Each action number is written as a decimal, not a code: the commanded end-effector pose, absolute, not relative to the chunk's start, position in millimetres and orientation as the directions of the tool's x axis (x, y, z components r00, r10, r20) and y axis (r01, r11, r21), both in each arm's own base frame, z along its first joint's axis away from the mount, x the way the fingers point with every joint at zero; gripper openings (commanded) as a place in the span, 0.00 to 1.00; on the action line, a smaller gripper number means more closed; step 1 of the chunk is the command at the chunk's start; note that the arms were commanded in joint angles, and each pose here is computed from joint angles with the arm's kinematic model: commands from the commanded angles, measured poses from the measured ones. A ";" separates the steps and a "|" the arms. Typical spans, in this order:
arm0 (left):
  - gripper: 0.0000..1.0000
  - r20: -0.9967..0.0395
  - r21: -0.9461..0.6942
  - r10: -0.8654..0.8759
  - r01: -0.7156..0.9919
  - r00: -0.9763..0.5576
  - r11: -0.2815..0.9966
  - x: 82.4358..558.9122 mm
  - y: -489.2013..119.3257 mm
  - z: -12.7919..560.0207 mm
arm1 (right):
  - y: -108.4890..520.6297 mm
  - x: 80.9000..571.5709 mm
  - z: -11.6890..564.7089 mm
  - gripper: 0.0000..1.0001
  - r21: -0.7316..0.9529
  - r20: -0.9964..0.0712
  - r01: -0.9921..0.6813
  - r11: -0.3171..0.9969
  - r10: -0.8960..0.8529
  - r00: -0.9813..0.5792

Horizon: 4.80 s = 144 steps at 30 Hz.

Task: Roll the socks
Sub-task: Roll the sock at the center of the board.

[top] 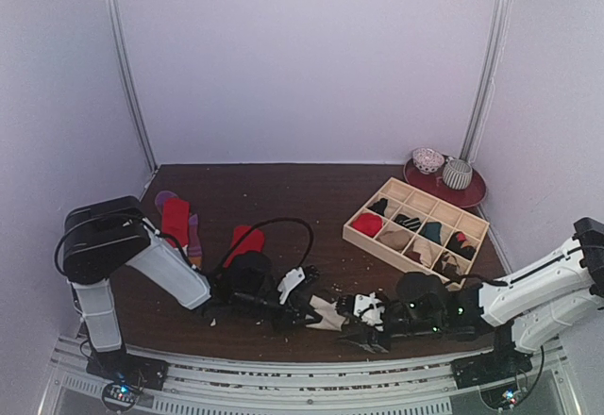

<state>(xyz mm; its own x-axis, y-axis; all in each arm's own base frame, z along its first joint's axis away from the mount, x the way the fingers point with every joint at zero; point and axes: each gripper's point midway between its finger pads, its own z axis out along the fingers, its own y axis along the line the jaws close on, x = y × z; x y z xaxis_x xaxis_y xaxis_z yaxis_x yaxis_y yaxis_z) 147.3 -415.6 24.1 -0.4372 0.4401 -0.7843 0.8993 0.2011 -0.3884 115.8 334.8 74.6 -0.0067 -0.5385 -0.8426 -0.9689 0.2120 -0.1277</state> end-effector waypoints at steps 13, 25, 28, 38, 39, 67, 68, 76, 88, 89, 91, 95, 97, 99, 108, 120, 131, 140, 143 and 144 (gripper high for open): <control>0.00 -0.388 -0.477 0.700 0.781 -0.599 0.404 100.7 -331.5 -84.9 | 328.9 142.9 32.3 0.57 -0.212 -0.765 -0.912 0.351 -0.641 -0.069; 0.00 -0.404 -0.473 0.697 0.787 -0.593 0.396 104.4 -336.5 -83.8 | 343.5 128.1 14.0 0.52 -0.067 -0.741 -0.960 0.274 -0.658 -0.136; 0.00 -0.410 -0.469 0.695 0.790 -0.591 0.394 105.4 -337.3 -83.3 | 343.8 116.8 -1.6 0.44 0.044 -0.702 -0.963 0.267 -0.677 -0.220; 0.18 -0.642 -0.320 0.598 0.877 -0.479 0.359 142.4 -360.8 -29.3 | 330.8 90.3 -32.7 0.22 0.403 -0.560 -0.847 0.348 -0.638 -0.528; 0.22 -0.684 -0.283 0.578 0.892 -0.445 0.352 149.4 -364.9 -16.1 | 328.3 87.8 -35.8 0.21 0.435 -0.526 -0.828 0.354 -0.646 -0.553; 0.21 -0.890 -0.160 0.404 0.975 -0.209 0.153 132.1 -372.6 29.1 | 315.7 97.9 -58.0 0.21 0.652 -0.072 -0.549 0.523 -0.678 -0.732; 0.12 -0.883 -0.166 0.414 0.973 -0.218 0.160 132.8 -372.7 26.8 | 316.6 100.0 -58.2 0.22 0.648 -0.076 -0.552 0.524 -0.677 -0.732; 0.00 -0.776 -0.302 0.500 0.922 -0.385 0.241 126.9 -361.0 -9.9 | 338.5 136.3 -24.2 0.36 0.559 -0.287 -0.682 0.471 -0.662 -0.692; 0.00 -0.673 -0.455 0.507 0.842 -0.538 0.290 105.6 -335.4 -43.7 | 359.2 158.3 98.2 0.62 -0.162 -0.873 -0.951 0.264 -0.488 0.013; 0.00 -0.672 -0.454 0.508 0.842 -0.538 0.291 105.9 -335.6 -43.8 | 362.9 153.5 89.2 0.62 -0.165 -0.860 -0.953 0.253 -0.510 0.014; 0.00 -0.672 -0.451 0.511 0.844 -0.536 0.290 106.4 -336.2 -43.8 | 369.7 145.7 79.9 0.63 -0.174 -0.849 -0.955 0.240 -0.527 0.022; 0.00 -0.669 -0.450 0.521 0.847 -0.530 0.283 105.8 -337.3 -45.6 | 377.1 144.0 71.4 0.64 -0.170 -0.853 -0.953 0.253 -0.521 0.014; 0.00 -0.667 -0.449 0.526 0.848 -0.527 0.281 105.2 -337.0 -46.3 | 377.6 149.0 66.7 0.65 -0.176 -0.848 -0.945 0.276 -0.529 0.003; 0.00 -0.667 -0.446 0.528 0.849 -0.525 0.282 105.1 -336.2 -46.9 | 376.2 154.0 60.6 0.65 -0.190 -0.840 -0.935 0.299 -0.543 -0.003; 0.00 -0.668 -0.441 0.530 0.852 -0.522 0.283 105.0 -334.3 -48.3 | 383.6 141.7 37.8 0.54 -0.090 -0.817 -0.963 0.254 -0.572 -0.074; 0.22 -0.811 -0.282 0.446 0.921 -0.379 0.270 130.0 -345.9 -14.8 | 385.0 91.5 16.6 0.18 0.284 -0.715 -0.945 0.162 -0.621 -0.321; 0.46 -0.923 -0.031 0.357 0.953 -0.143 0.301 161.1 -354.0 68.3 | 370.3 100.5 10.3 0.16 0.499 -0.535 -0.826 0.263 -0.656 -0.532; 0.52 -0.939 -0.034 0.325 0.973 -0.109 0.230 149.4 -357.8 83.8 | 357.9 109.9 -29.2 0.16 0.572 -0.316 -0.719 0.394 -0.703 -0.637; 0.51 -0.938 -0.085 0.318 0.979 -0.141 0.184 137.9 -362.0 75.3 | 358.6 112.0 -34.7 0.16 0.575 -0.290 -0.700 0.424 -0.695 -0.658; 0.51 -0.934 -0.099 0.322 0.979 -0.152 0.176 133.5 -361.9 71.1 | 358.6 113.4 -35.0 0.16 0.575 -0.288 -0.696 0.431 -0.689 -0.665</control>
<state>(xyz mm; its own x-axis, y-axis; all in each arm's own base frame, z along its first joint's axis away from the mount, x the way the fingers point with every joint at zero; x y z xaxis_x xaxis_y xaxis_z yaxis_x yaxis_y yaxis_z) 148.0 -358.3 78.5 -0.1413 0.3300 -0.9333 0.9694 0.2373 -0.0629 134.8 409.2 31.0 -0.5568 -0.5955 -0.5790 -0.8048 0.2145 0.5534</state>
